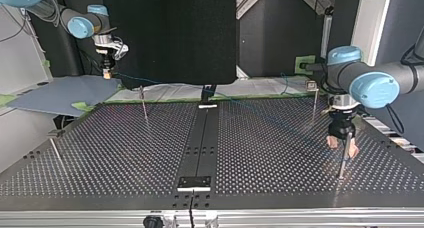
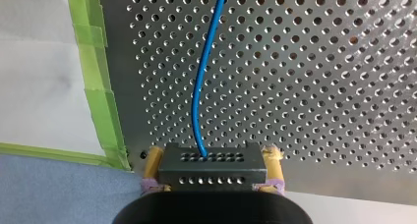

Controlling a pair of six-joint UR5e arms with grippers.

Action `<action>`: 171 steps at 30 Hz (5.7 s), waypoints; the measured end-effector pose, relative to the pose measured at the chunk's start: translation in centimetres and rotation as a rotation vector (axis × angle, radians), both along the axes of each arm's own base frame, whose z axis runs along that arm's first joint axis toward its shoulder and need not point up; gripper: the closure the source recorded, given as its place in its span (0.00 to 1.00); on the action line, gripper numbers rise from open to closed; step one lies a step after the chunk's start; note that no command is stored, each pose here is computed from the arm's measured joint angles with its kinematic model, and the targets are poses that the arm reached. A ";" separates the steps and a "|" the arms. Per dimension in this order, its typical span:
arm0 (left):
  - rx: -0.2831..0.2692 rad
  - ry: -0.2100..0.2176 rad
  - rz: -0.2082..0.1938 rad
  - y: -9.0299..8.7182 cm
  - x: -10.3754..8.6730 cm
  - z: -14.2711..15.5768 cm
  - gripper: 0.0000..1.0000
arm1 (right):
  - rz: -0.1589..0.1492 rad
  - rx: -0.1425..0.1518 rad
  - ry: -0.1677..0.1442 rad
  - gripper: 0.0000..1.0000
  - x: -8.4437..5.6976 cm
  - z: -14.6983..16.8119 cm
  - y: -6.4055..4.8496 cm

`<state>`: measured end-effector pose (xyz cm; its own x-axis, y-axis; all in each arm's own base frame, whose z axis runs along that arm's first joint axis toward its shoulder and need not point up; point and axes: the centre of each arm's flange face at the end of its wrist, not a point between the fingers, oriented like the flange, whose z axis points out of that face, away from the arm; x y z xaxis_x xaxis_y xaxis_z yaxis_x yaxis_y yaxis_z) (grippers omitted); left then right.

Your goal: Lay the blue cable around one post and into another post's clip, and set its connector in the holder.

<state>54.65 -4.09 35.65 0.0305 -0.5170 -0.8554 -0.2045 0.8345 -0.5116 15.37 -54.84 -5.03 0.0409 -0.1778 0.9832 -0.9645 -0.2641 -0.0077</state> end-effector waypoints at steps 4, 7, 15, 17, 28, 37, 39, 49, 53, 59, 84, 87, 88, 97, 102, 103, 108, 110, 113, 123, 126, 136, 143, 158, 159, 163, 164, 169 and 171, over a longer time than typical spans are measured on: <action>-0.033 -0.008 0.009 0.2 -0.3 -0.3 0.00 | -0.001 0.003 -0.011 0.72 0.0 0.0 0.0; -0.056 -0.022 0.014 0.3 -0.6 -0.4 0.00 | 0.000 0.004 -0.014 0.72 0.0 0.0 0.0; -0.118 -0.083 0.017 0.5 -1.9 -0.4 0.00 | 0.004 0.010 -0.015 0.72 0.2 -0.1 0.2; -0.131 -0.097 0.010 0.5 -1.9 -0.4 0.00 | 0.005 0.011 -0.015 0.72 0.2 -0.1 0.2; -0.217 -0.174 -0.012 0.2 -1.8 0.9 0.00 | 0.007 0.009 -0.015 0.72 0.4 0.0 0.2; -0.298 -0.178 0.063 0.8 -1.8 2.5 0.00 | 0.009 0.008 -0.014 0.72 0.5 0.0 0.2; -0.301 -0.175 0.078 0.8 -1.8 2.9 0.00 | 0.009 0.009 -0.014 0.72 0.5 0.0 0.2; -0.231 -0.098 0.155 0.6 -2.6 3.0 0.00 | 0.009 0.010 -0.014 0.72 0.5 -0.1 0.3; -0.197 -0.072 0.182 0.5 -2.8 3.3 0.00 | 0.009 0.010 -0.014 0.72 0.5 -0.1 0.3; -0.145 -0.023 0.225 0.6 -3.3 3.4 0.00 | 0.009 0.009 -0.013 0.72 0.5 -0.1 0.2; -0.192 0.182 0.176 -0.7 -5.4 2.1 0.00 | 0.020 0.009 -0.007 0.72 1.3 -0.1 0.5; -0.222 0.192 0.158 -0.9 -5.6 2.1 0.00 | 0.022 0.008 -0.007 0.72 1.3 -0.1 0.5; -0.231 0.192 0.153 -0.9 -5.6 2.1 0.00 | 0.022 0.008 -0.007 0.72 1.3 -0.1 0.5; -0.315 0.166 0.146 -0.5 -5.3 2.2 0.00 | 0.027 0.008 -0.006 0.72 1.6 -0.1 0.6; -0.357 0.135 0.174 0.2 -5.0 2.6 0.00 | 0.029 0.008 -0.006 0.72 1.8 -0.1 0.6; -0.364 0.130 0.178 0.4 -5.0 2.7 0.00 | 0.030 0.007 -0.006 0.72 1.8 -0.1 0.6; -0.405 0.101 0.191 0.7 -4.7 3.6 0.00 | 0.032 0.006 -0.006 0.72 1.9 -0.1 0.7; -0.420 0.094 0.192 0.7 -4.8 3.9 0.00 | 0.033 0.006 -0.006 0.72 1.9 -0.1 0.7; -0.446 0.082 0.186 0.4 -5.0 4.4 0.00 | 0.034 0.005 -0.007 0.72 2.0 -0.1 0.7; -0.509 0.059 0.134 -0.7 -5.5 5.5 0.00 | 0.034 0.003 -0.007 0.72 2.0 -0.1 0.7; -0.532 0.052 0.137 -0.8 -5.5 5.6 0.00 | 0.035 0.003 -0.008 0.72 2.0 -0.1 0.7; -0.602 0.018 0.155 -0.6 -5.9 6.3 0.00 | 0.037 0.003 -0.009 0.72 2.1 -0.1 0.7; -0.618 0.007 0.159 -0.7 -6.8 6.6 0.00 | 0.039 0.003 -0.009 0.72 2.2 -0.1 0.7; -0.605 -0.016 0.170 -0.4 -7.5 7.5 0.00 | 0.040 0.003 -0.009 0.72 2.3 -0.1 0.8; -0.598 -0.018 0.180 -0.2 -7.5 7.5 0.00 | 0.040 0.002 -0.009 0.72 2.3 -0.1 0.8; -0.581 -0.032 0.213 0.7 -7.4 7.5 0.00 | 0.040 0.001 -0.009 0.72 2.3 -0.1 0.7; -0.579 -0.035 0.218 0.9 -7.3 7.5 0.00 | 0.040 0.001 -0.009 0.72 2.3 0.0 0.7; -0.582 -0.045 0.235 1.8 -6.6 7.2 0.00 | 0.043 0.000 -0.009 0.72 2.4 0.0 0.7; -0.589 -0.053 0.239 2.1 -6.3 7.3 0.00 | 0.043 -0.001 -0.010 0.72 2.4 0.0 0.7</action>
